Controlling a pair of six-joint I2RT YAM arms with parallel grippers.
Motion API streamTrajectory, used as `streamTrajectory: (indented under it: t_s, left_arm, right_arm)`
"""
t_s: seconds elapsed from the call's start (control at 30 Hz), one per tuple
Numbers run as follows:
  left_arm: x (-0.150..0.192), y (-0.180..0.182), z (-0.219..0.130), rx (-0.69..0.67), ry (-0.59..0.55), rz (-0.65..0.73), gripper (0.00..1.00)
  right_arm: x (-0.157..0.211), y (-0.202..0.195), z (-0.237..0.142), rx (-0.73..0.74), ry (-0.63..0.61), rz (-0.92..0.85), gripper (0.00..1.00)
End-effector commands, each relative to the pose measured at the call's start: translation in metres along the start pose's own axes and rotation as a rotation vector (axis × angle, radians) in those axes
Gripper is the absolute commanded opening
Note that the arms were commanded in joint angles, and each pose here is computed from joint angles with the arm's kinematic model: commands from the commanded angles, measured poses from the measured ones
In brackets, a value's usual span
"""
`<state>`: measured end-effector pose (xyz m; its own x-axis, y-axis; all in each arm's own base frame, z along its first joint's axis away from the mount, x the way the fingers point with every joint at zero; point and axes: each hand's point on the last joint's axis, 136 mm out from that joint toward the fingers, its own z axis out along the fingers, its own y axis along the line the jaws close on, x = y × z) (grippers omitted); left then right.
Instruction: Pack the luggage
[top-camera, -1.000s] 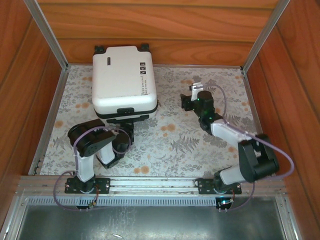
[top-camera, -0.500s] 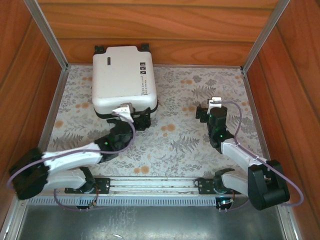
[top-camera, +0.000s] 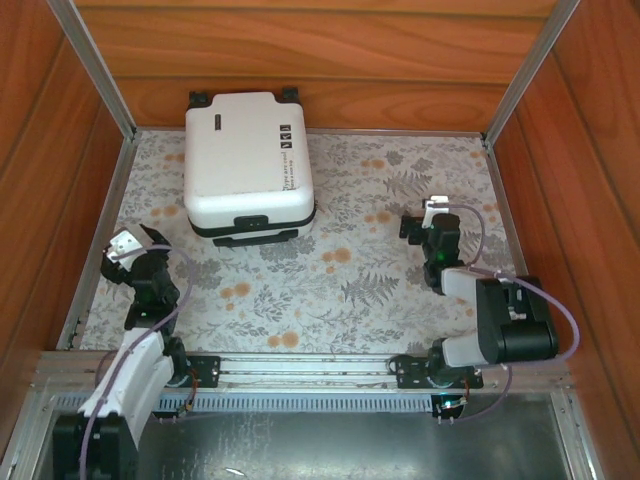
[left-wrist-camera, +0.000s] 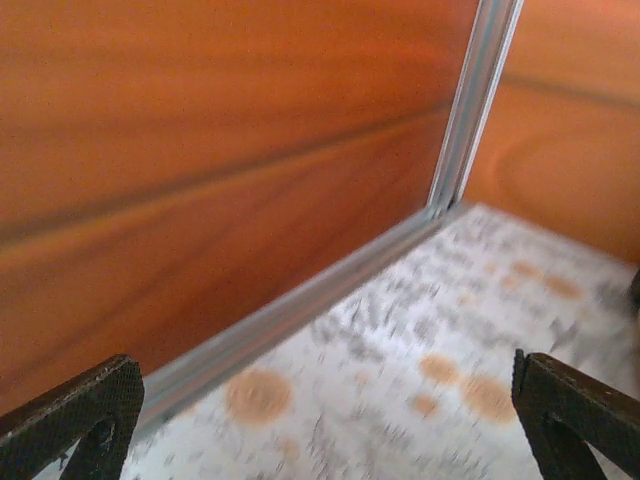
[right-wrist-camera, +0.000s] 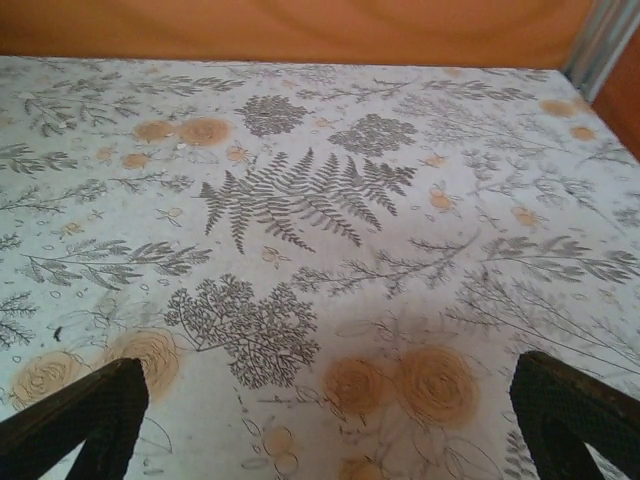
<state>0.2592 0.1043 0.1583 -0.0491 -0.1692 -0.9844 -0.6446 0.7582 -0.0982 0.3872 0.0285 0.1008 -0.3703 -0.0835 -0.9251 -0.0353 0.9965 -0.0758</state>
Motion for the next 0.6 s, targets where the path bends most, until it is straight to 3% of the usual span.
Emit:
streamTrajectory:
  t_s: [0.0, 0.07, 0.23, 0.37, 0.43, 0.47, 0.5, 0.57]
  left_arm:
    - [0.020, -0.022, 0.017, 0.091, 0.079, 0.021, 1.00]
    - [0.033, -0.041, 0.028, 0.158, 0.131, 0.086, 1.00]
    - [0.047, -0.095, 0.047, 0.379, 0.215, 0.122, 1.00]
    - [0.049, -0.101, 0.063, 0.383, 0.216, 0.128, 1.00]
    - [0.069, -0.106, 0.067, 0.419, 0.198, 0.131, 1.00]
    - [0.066, -0.119, 0.070, 0.468, 0.139, 0.145, 1.00]
    - [0.071, -0.125, 0.069, 0.495, 0.158, 0.172, 1.00]
    - [0.074, -0.116, 0.072, 0.420, 0.244, 0.174, 1.00]
  right_arm:
    - [-0.006, 0.006, 0.012, -0.052, -0.097, -0.029, 0.99]
    - [0.003, 0.009, 0.011, -0.081, 0.004, -0.018, 0.99]
    - [0.001, 0.002, 0.008, -0.045, -0.031, 0.003, 0.99]
    - [0.001, -0.009, 0.019, 0.004, 0.023, 0.041, 0.99]
    - [0.002, -0.010, 0.018, -0.001, 0.029, 0.046, 0.99]
    - [0.002, -0.010, 0.019, -0.002, 0.026, 0.048, 0.99]
    - [0.002, -0.010, 0.019, -0.001, 0.026, 0.048, 0.99]
    - [0.003, -0.010, 0.019, 0.000, 0.028, 0.047, 0.99]
